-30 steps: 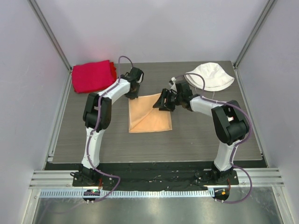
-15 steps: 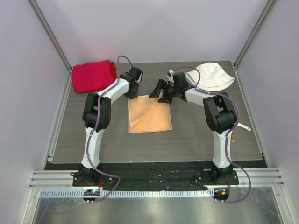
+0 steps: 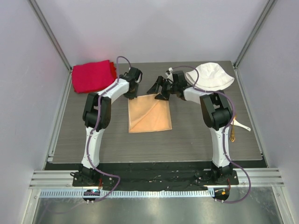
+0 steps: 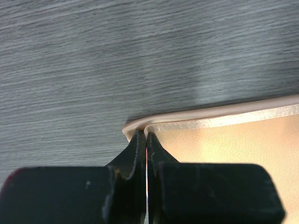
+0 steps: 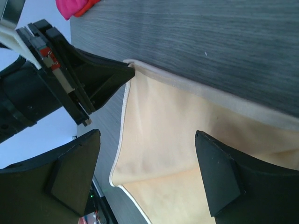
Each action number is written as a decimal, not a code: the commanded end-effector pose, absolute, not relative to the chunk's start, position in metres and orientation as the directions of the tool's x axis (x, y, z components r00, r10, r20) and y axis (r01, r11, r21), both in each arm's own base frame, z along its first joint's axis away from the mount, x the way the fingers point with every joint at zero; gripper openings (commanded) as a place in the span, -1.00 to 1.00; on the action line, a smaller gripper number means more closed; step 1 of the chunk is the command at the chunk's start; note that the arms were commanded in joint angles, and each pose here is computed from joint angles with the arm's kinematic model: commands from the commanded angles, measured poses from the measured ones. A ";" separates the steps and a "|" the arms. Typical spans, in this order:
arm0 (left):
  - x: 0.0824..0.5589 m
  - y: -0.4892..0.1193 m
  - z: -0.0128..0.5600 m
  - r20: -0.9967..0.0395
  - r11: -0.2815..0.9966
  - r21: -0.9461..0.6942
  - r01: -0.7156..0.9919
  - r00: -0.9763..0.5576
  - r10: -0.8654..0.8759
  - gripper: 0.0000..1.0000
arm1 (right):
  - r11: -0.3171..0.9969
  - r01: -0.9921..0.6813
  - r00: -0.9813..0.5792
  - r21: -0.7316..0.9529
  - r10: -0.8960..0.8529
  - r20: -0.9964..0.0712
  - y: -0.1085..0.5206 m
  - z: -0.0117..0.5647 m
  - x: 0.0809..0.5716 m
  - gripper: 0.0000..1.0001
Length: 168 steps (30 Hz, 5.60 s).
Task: Fold the napkin into a case and place the utensils inside
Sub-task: Smooth out the upper triangle-folded napkin at the center of the board.
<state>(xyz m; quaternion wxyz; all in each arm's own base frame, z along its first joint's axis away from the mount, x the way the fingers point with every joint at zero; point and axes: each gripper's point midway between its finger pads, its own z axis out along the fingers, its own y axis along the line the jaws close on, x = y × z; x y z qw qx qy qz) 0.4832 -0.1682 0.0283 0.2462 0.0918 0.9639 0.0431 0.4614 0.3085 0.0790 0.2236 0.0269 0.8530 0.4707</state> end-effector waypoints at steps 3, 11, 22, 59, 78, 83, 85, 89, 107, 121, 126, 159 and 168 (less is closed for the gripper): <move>0.493 -0.169 0.031 -0.496 0.982 0.119 0.145 -0.848 0.186 -1.00 | 0.528 -0.172 -0.875 0.832 0.305 -0.375 0.295 0.063 0.497 0.80; 0.493 -0.165 0.024 -0.487 0.984 0.118 0.136 -0.855 0.177 -1.00 | 0.555 -0.131 -0.863 0.821 0.344 -0.370 0.245 0.036 0.522 0.83; 0.492 -0.170 0.023 -0.484 0.987 0.082 0.139 -0.860 0.162 -1.00 | 0.647 -0.212 -0.792 0.733 0.326 -0.516 0.242 0.123 0.512 0.86; 0.468 -0.175 0.179 -0.698 0.970 -0.228 -0.079 -0.682 -0.219 -0.08 | 0.473 -0.095 -0.931 0.876 0.269 -0.246 0.335 0.015 0.453 0.28; 0.387 -0.268 0.063 -0.465 0.650 -0.746 0.149 -0.815 -0.347 -1.00 | 0.470 -0.095 -0.935 0.878 0.261 -0.241 0.335 0.015 0.450 0.27; 0.362 -0.252 0.042 -0.446 0.660 -0.743 0.113 -0.819 -0.362 -0.63 | 0.468 -0.097 -0.936 0.878 0.257 -0.240 0.335 0.014 0.450 0.27; 0.345 -0.238 0.026 -0.410 0.662 -0.746 0.065 -0.829 -0.381 -0.53 | 0.471 -0.102 -0.936 0.876 0.252 -0.244 0.335 0.014 0.450 0.27; 0.327 -0.225 0.023 -0.380 0.622 -0.782 0.045 -0.826 -0.417 -0.33 | 0.484 -0.102 -0.938 0.869 0.244 -0.246 0.333 0.010 0.449 0.27; 0.228 -0.185 -0.006 -0.279 0.603 -0.794 -0.079 -0.833 -0.477 -0.13 | 0.498 -0.096 -0.936 0.862 0.248 -0.248 0.322 0.007 0.453 0.26; 0.293 -0.182 0.081 -0.440 0.714 -0.700 -0.016 -0.777 -0.450 0.04 | 0.494 -0.118 -0.935 0.862 0.237 -0.264 0.323 0.021 0.454 0.27; 0.319 -0.167 0.061 -0.415 0.762 -0.638 -0.111 -0.784 -0.462 -0.10 | 0.533 -0.174 -0.916 0.828 0.222 -0.335 0.321 0.052 0.457 0.35; 0.289 -0.231 0.083 -0.480 0.693 -0.706 0.147 -0.819 -0.314 -0.51 | 0.483 -0.227 -0.932 0.846 0.145 -0.333 0.346 0.105 0.378 0.04; 0.286 -0.184 0.076 -0.541 0.871 -0.490 0.027 -0.793 -0.280 -0.24 | 0.526 -0.193 -0.946 0.828 0.125 -0.300 0.332 0.074 0.353 0.02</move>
